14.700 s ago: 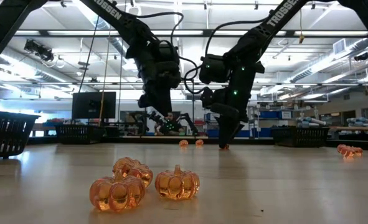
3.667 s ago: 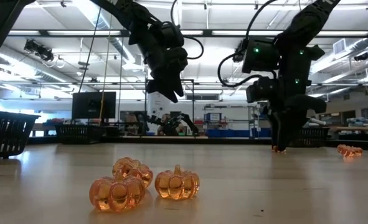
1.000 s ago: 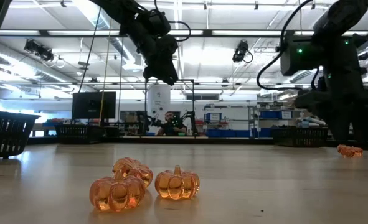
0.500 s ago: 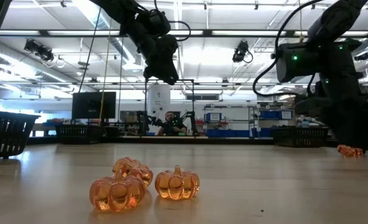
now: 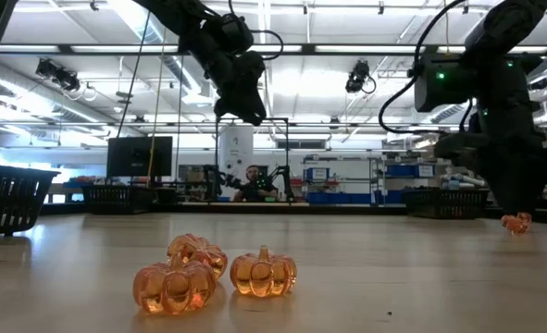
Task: Sort Halloween decoration
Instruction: Put the orange pumpkin toy into the top right black basket
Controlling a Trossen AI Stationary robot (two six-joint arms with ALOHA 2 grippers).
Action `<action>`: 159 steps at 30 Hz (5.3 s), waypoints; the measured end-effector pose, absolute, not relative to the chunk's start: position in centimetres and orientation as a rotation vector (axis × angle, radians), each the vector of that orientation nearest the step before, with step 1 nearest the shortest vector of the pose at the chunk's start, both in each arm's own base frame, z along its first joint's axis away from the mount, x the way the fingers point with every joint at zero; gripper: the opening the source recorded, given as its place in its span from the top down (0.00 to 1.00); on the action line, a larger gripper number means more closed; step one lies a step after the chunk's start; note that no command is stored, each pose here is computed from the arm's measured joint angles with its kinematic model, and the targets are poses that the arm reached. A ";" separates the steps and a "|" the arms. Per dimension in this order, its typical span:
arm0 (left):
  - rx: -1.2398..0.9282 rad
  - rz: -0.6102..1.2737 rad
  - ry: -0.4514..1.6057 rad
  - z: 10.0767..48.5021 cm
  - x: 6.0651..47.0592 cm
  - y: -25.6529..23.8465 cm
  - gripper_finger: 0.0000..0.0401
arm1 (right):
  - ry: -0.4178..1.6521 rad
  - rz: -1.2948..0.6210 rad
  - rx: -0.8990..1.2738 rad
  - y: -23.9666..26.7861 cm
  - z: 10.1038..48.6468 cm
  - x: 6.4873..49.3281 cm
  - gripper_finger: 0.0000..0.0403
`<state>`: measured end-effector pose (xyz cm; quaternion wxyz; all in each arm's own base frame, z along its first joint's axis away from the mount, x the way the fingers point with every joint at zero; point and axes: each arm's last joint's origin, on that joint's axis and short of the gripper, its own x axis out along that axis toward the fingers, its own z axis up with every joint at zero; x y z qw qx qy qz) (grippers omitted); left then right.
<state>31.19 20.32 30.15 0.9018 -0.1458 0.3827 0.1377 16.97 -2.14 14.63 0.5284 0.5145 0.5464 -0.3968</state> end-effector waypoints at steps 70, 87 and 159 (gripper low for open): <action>-0.494 0.090 1.009 19.1 26.6 19.4 0.52 | 0.997 -0.405 0.605 -14.9 15.3 41.6 0.49; -0.470 0.099 0.980 19.2 26.8 19.6 0.52 | 1.102 -0.460 0.591 -14.5 13.8 41.5 0.83; -0.595 0.301 0.859 19.8 27.0 21.4 0.52 | 1.455 -0.476 0.372 -16.0 19.1 35.7 0.81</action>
